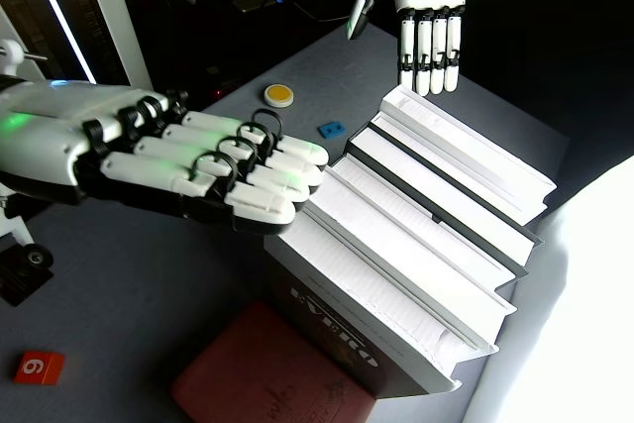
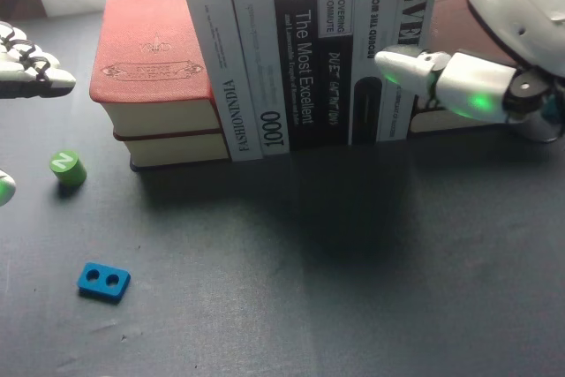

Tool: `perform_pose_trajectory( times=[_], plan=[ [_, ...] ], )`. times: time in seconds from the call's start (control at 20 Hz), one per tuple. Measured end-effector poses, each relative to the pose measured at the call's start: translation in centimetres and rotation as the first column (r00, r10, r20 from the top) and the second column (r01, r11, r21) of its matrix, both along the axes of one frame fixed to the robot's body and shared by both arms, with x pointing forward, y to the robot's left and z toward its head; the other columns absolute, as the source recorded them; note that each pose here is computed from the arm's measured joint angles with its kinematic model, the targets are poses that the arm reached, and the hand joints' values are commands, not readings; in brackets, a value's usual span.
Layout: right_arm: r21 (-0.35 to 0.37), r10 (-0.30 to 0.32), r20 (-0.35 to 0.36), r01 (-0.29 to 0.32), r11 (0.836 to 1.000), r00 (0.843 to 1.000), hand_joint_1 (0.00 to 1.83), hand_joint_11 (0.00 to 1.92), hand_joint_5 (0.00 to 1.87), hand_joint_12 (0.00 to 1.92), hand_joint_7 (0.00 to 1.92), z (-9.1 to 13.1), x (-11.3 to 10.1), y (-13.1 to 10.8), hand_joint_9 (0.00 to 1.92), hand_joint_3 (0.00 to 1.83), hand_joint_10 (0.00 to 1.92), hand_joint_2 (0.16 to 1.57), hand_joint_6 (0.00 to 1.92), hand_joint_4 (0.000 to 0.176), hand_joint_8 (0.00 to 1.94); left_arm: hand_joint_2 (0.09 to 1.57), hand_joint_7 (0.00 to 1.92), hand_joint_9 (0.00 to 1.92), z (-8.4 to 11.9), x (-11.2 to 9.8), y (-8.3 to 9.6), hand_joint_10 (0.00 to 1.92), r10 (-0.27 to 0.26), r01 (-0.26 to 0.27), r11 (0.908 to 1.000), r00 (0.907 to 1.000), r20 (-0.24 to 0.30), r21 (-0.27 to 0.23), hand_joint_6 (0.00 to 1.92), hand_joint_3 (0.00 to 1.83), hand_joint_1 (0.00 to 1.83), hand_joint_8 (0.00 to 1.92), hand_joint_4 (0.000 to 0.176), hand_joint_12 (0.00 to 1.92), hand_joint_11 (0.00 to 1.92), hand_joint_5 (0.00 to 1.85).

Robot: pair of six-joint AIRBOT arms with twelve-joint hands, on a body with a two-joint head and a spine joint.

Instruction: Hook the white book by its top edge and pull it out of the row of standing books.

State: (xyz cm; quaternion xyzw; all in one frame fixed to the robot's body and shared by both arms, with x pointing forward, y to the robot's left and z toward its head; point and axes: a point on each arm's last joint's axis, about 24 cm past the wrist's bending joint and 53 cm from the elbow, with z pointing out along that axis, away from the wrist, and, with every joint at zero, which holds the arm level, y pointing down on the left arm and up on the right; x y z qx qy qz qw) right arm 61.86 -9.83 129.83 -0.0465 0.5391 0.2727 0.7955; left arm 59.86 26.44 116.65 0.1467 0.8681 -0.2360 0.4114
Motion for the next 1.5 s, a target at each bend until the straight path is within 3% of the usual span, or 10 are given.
perform_pose_trajectory(
  times=[0.55, 1.05, 1.5],
  plan=[
    [-0.025, 0.000, -0.004, -0.001, 1.000, 1.000, 0.00, 0.00, 0.00, 0.00, 0.00, -1.6, 0.7, 1.0, 0.00, 0.02, 0.00, 1.17, 0.00, 0.000, 0.00, 1.21, 0.00, 0.00, -0.1, 0.2, -0.4, 0.00, -0.008, 0.008, 0.9999, 0.9999, 0.008, 0.008, 0.00, 0.01, 0.00, 0.00, 0.000, 0.00, 0.00, 0.00],
    [-0.007, -0.020, 0.006, 0.020, 1.000, 1.000, 0.00, 0.00, 0.00, 0.00, 0.00, -1.1, 1.7, 0.6, 0.00, 0.01, 0.00, 1.17, 0.00, 0.000, 0.00, 1.20, 0.00, 0.00, -0.1, 0.0, -0.8, 0.00, -0.017, 0.017, 0.9998, 0.9999, 0.002, 0.005, 0.00, 0.01, 0.00, 0.00, 0.000, 0.00, 0.00, 0.00],
    [-0.009, -0.053, -0.033, 0.053, 0.999, 0.998, 0.00, 0.00, 0.00, 0.00, 0.00, -2.1, 1.9, -0.1, 0.00, 0.01, 0.00, 1.18, 0.00, 0.000, 0.00, 1.22, 0.00, 0.00, -0.2, 0.0, -0.7, 0.00, -0.018, 0.018, 0.9998, 0.9998, 0.003, 0.009, 0.00, 0.01, 0.00, 0.00, 0.000, 0.00, 0.00, 0.00]
  ],
)
